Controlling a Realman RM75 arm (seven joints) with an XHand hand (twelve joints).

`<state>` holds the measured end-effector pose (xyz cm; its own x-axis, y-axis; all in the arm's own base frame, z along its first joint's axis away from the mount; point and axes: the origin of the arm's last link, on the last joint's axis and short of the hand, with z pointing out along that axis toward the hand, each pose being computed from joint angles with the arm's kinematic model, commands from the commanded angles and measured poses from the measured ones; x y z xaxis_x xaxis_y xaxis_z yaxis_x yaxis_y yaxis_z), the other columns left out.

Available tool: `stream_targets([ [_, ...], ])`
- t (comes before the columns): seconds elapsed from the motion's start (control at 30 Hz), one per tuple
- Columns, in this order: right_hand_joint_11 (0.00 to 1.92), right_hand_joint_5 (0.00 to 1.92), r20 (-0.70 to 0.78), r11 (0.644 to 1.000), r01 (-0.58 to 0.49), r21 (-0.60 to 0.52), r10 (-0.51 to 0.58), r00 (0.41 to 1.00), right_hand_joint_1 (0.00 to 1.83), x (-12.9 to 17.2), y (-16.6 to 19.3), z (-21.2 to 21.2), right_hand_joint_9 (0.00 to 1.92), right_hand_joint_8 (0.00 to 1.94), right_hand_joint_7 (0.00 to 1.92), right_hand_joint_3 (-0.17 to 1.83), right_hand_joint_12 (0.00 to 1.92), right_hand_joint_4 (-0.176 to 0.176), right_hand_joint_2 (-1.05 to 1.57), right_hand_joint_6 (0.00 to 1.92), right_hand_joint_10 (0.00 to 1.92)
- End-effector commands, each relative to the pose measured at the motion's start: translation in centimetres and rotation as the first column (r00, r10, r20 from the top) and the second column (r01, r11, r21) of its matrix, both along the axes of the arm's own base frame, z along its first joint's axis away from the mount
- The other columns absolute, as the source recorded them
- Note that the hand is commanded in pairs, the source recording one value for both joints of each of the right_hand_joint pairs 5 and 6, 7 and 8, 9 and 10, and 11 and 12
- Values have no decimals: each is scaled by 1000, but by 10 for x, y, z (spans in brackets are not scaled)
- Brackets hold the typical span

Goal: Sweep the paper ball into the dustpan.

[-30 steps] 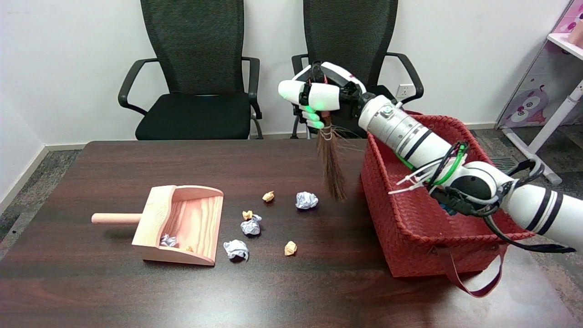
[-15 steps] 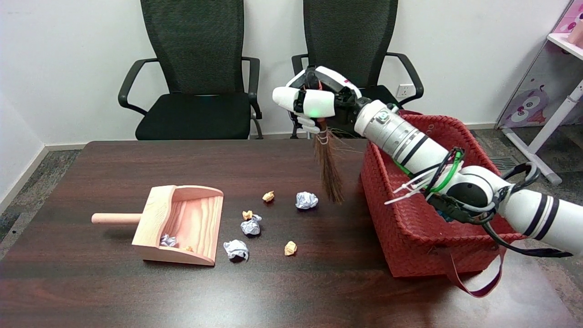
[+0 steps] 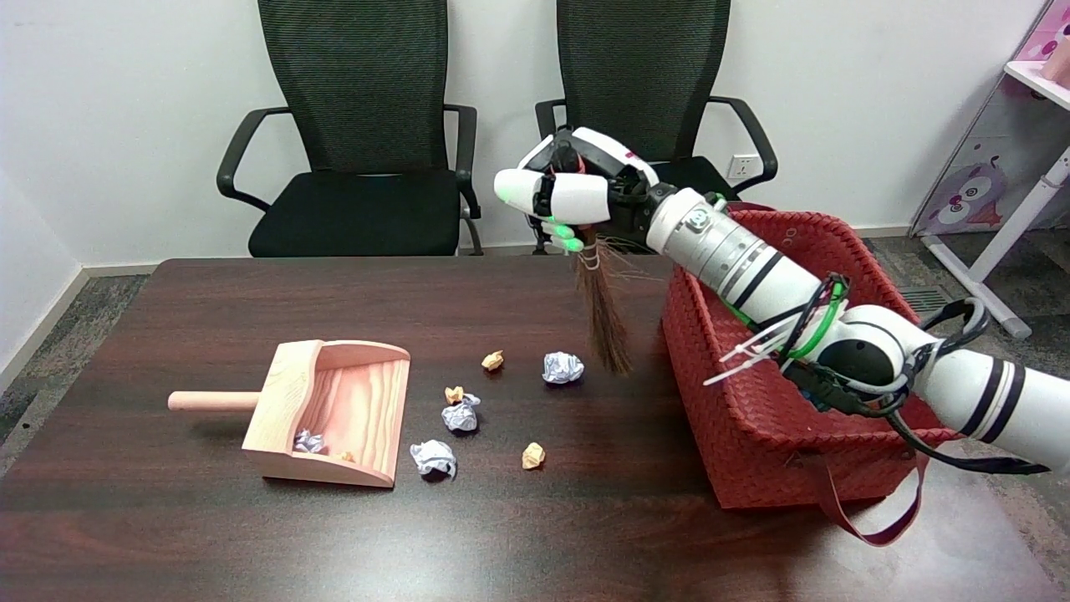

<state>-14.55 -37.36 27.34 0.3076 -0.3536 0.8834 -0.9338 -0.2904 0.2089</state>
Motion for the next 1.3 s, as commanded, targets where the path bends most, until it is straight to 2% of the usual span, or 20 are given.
stream_targets([
  [0.03, 1920, 1920, -134, 997, 64, 33, -59, 989, 909, -29, 2, -8, 1920, 1920, 1920, 1409, 1920, 176, 1343, 1920, 1920],
  [0.27, 1920, 1920, -252, 997, 43, 63, -26, 968, 915, -37, 0, -19, 1920, 1920, 1920, 1496, 1920, 176, 1299, 1920, 1920],
  [0.43, 1920, 1920, -348, 996, -12, 89, 42, 937, 900, -35, -6, -32, 1920, 1920, 1920, 1605, 1920, 176, 1273, 1920, 1920],
  [0.6, 1920, 1920, -361, 996, -38, 85, 66, 930, 879, -36, -14, -37, 1920, 1920, 1920, 1599, 1920, 176, 1287, 1920, 1920],
  [0.83, 1920, 1920, -311, 998, -21, 60, 39, 950, 889, -50, -24, -43, 1920, 1920, 1920, 1528, 1920, 176, 1409, 1920, 1920],
  [0.97, 1920, 1920, -241, 997, 66, 47, -53, 969, 884, -65, -30, -45, 1920, 1920, 1920, 1460, 1920, 175, 1485, 1920, 1920],
  [1.03, 1920, 1920, -151, 989, 142, 47, -134, 979, 877, -71, -34, -46, 1920, 1920, 1920, 1381, 1920, 159, 1551, 1920, 1920],
  [1.07, 1920, 1920, -107, 982, 179, 53, -173, 979, 869, -74, -36, -47, 1920, 1920, 1920, 1366, 1920, 130, 1564, 1920, 1920],
  [1.1, 1920, 1920, -75, 978, 198, 63, -194, 978, 855, -75, -38, -49, 1920, 1920, 1920, 1354, 1920, 70, 1571, 1920, 1920],
  [1.3, 1920, 1920, -52, 972, 214, 93, -210, 976, 869, -71, -47, -65, 1920, 1920, 1920, 1373, 1920, 79, 1571, 1920, 1920],
])
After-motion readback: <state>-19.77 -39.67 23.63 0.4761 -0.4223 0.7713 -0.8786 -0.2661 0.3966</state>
